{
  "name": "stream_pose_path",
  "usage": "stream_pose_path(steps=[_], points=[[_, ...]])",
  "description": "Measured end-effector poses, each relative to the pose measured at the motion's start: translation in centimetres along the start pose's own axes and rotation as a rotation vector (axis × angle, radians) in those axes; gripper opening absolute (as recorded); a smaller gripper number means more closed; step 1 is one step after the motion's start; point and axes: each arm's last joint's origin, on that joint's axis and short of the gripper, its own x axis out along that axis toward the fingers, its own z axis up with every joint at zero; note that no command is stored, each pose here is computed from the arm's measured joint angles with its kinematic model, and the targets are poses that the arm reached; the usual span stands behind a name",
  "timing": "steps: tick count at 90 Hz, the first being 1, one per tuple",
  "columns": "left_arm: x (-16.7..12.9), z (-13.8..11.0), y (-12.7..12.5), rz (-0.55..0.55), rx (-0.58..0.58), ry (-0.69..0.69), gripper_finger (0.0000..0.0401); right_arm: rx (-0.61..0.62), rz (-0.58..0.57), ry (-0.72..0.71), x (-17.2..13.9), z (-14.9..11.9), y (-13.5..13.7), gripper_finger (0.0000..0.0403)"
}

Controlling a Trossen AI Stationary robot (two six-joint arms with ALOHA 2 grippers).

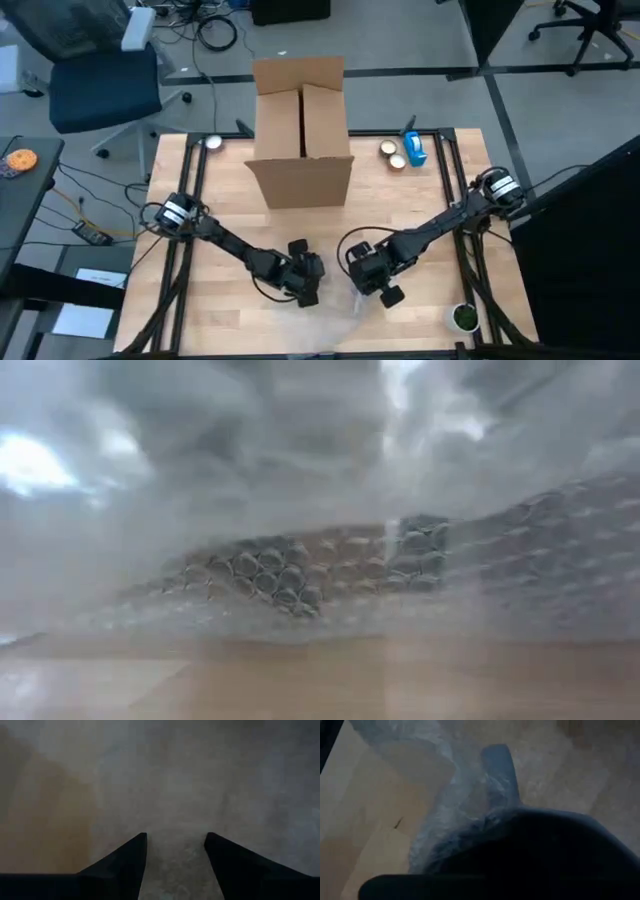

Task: Wrap mug
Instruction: Wrap the blue mug with bubble wrap

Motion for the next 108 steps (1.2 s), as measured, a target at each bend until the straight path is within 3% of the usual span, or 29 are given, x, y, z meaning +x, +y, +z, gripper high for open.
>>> stream_pose_path(steps=[27, 44, 88, 108], points=[[1.7, 1.0, 3.7, 0.134, 0.015, 0.031, 0.0192, -0.065, 0.009, -0.071, -0.1, 0.8, 0.0, 0.0], [2.0, 1.3, 4.2, 0.153, 0.007, 0.017, 0.0192, -0.086, 0.006, -0.13, -0.5, 1.6, -0.3, 0.0], [2.2, 1.6, 4.4, 0.143, 0.03, 0.006, 0.0192, 0.348, 0.014, -0.175, 0.4, 0.5, -2.8, 0.0], [2.2, 1.6, 4.4, 0.143, 0.014, 0.006, 0.0192, 0.367, 0.043, -0.176, 0.0, 1.1, -2.7, 0.0]])
